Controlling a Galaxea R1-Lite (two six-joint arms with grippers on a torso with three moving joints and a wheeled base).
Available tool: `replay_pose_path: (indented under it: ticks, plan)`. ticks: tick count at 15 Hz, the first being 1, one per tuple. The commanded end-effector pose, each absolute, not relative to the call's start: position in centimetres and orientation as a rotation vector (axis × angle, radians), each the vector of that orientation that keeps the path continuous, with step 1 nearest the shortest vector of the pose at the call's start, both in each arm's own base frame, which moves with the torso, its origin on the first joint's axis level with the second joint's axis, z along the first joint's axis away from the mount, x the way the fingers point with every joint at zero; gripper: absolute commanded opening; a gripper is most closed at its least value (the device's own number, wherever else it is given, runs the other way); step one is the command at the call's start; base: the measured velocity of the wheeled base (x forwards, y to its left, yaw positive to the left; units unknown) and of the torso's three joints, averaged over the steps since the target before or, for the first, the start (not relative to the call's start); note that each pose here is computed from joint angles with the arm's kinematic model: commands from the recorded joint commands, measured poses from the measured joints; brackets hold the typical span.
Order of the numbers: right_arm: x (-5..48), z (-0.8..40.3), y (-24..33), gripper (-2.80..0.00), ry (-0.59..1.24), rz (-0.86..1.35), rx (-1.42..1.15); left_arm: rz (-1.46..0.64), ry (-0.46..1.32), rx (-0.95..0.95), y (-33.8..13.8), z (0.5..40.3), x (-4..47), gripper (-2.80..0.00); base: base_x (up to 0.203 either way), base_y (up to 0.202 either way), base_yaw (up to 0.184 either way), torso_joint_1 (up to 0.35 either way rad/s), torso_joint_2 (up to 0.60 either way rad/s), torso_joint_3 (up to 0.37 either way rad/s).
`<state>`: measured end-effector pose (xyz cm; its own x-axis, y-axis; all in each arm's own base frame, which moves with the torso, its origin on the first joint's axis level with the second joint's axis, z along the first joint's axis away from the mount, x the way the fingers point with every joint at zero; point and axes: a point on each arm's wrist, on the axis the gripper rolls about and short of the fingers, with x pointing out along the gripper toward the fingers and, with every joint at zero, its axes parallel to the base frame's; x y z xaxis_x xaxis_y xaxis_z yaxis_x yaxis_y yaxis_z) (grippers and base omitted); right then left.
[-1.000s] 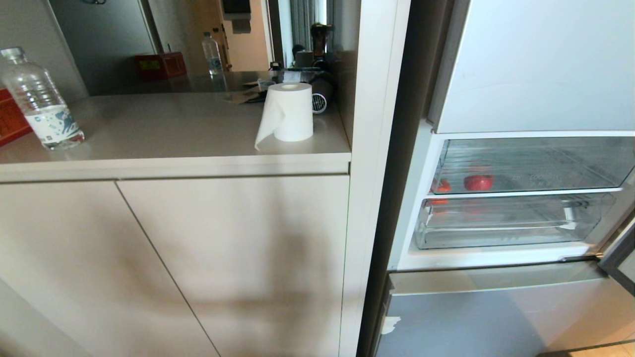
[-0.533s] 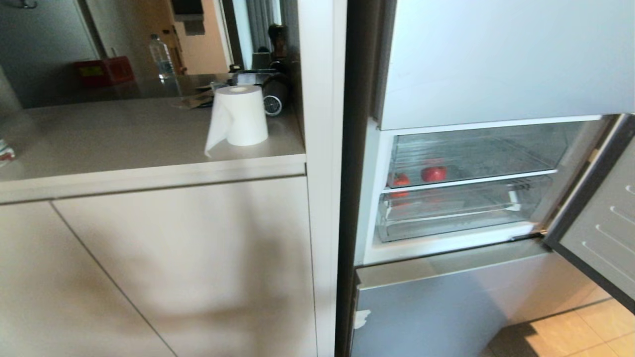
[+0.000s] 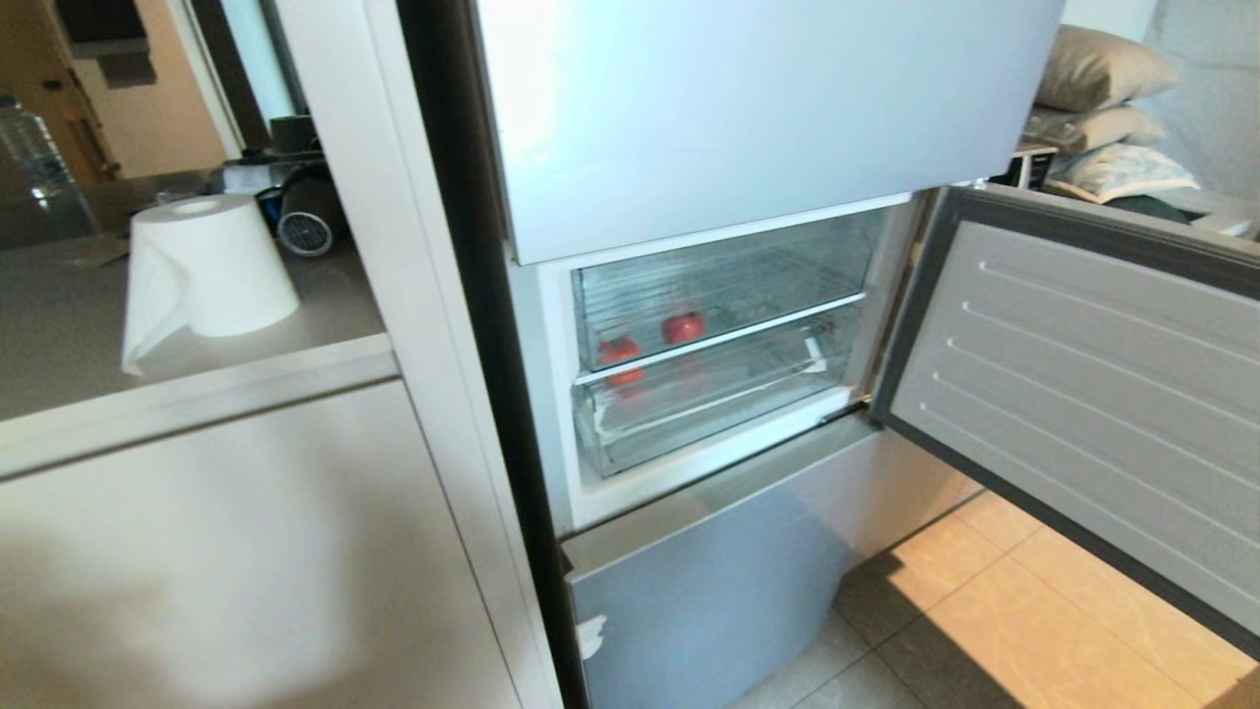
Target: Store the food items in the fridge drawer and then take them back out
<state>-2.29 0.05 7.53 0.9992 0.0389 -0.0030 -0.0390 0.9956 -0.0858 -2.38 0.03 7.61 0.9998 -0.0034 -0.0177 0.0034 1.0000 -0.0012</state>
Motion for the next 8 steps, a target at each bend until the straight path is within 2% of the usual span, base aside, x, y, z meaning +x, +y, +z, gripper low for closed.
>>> replay_pose_path:
  ticks: [1, 6, 8]
  plan:
    - [-2.28, 7.55, 0.05, -2.8, 0.003, 0.04, -0.087, -0.003, 0.017, -0.001, 0.03, 7.62, -2.39, -2.8, -0.001, 0.003, -0.176, 0.002, 0.0, -0.002]
    - [-2.27, 7.52, 0.06, -2.8, 0.003, 0.042, -0.077, -0.003, 0.018, -0.001, 0.03, 7.6, -2.39, -2.8, -0.001, 0.006, -0.165, 0.003, 0.0, 0.003]
    - [-2.05, 7.67, 0.07, -2.8, 0.027, 0.04, -0.074, -0.003, 0.017, -0.001, 0.03, 7.62, -2.39, -2.8, 0.0, 0.002, -0.042, -0.001, 0.0, 0.001]
